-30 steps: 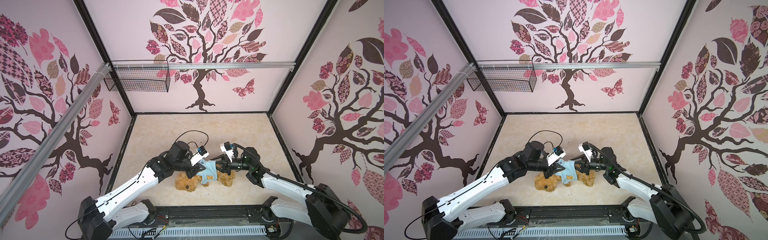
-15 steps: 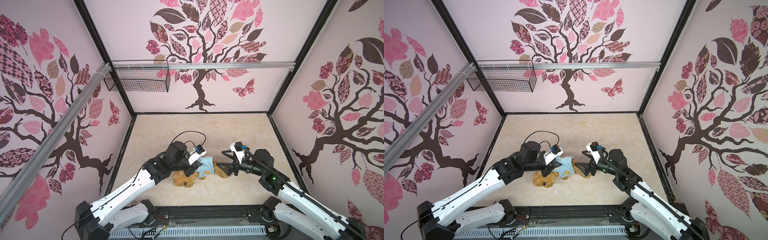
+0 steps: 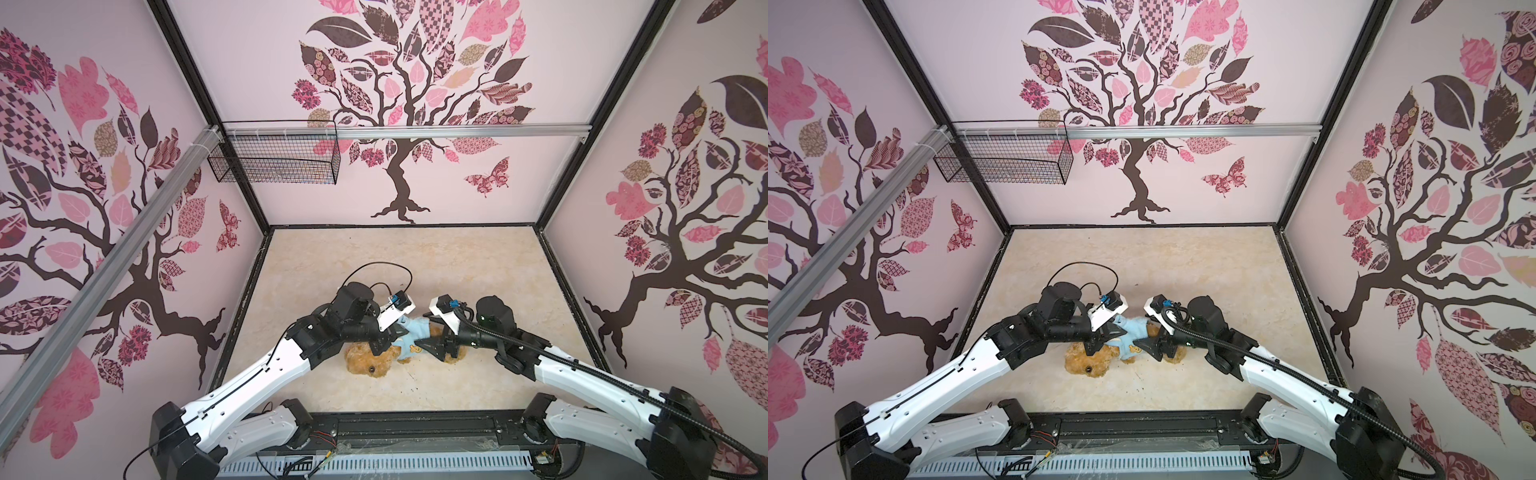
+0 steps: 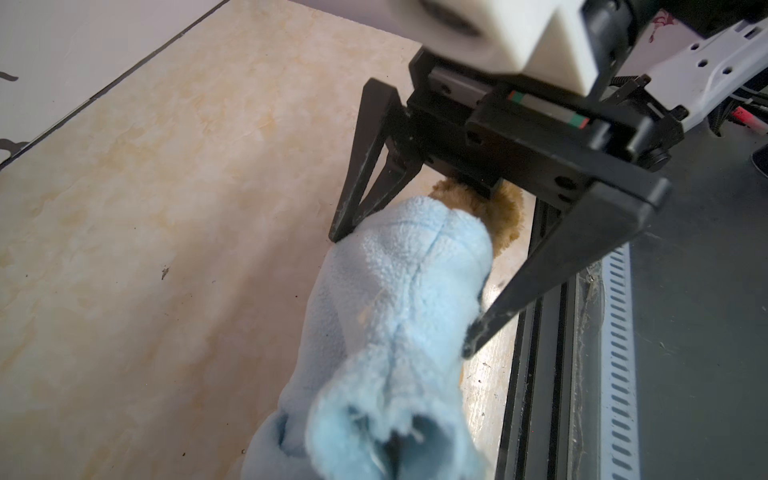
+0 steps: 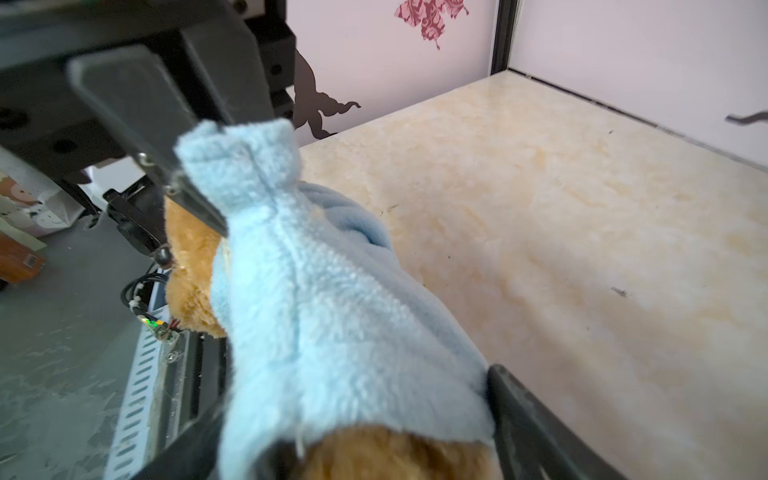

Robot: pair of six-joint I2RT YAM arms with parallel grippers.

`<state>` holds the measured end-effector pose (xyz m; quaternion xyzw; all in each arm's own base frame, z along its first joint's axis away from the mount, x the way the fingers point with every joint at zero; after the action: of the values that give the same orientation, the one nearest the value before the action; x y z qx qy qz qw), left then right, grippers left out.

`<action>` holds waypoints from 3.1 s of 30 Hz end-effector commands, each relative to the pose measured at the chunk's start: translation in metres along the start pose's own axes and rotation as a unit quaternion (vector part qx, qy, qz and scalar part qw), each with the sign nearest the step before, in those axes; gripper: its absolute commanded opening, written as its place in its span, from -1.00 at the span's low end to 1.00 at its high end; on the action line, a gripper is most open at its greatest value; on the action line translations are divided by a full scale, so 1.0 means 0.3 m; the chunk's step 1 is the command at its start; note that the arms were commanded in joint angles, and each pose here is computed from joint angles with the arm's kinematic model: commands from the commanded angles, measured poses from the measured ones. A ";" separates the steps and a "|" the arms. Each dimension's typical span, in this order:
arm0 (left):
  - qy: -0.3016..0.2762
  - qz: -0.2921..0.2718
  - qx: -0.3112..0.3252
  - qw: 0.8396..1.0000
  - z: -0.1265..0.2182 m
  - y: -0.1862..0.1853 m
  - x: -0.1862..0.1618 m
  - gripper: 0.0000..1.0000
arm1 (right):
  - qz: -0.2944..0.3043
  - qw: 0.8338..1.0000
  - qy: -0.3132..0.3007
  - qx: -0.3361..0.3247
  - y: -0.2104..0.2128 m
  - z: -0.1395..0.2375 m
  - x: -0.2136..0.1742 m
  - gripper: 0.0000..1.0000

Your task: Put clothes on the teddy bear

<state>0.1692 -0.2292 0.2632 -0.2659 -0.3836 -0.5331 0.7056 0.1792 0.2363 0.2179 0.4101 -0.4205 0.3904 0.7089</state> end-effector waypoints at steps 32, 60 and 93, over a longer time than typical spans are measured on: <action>-0.007 -0.033 0.038 0.999 0.249 -0.041 0.106 -0.18 | 0.032 0.998 -0.039 0.031 0.061 0.023 -0.011 -0.90; 0.082 -0.082 -0.041 0.992 0.141 -0.059 0.116 -0.74 | 0.042 0.998 -0.030 0.032 0.077 0.012 -0.033 -0.89; 0.120 -0.103 -0.048 0.986 -0.003 -0.059 0.084 -0.35 | 0.033 0.993 -0.071 0.089 0.122 0.021 0.012 -0.88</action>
<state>0.1492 -0.2414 0.2850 -0.1974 -0.2818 -0.6541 0.6736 0.1513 0.2391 0.2051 0.4462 -0.4192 0.4085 0.6770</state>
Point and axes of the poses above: each gripper's point midway between its finger pads, its own z axis back along the fingers, its own y axis along the line the jaws close on, x = y × z, the point moved 6 cm from there along z, back along the fingers, and after that the axes turned 6 degrees about -z, right-handed, at the moved point
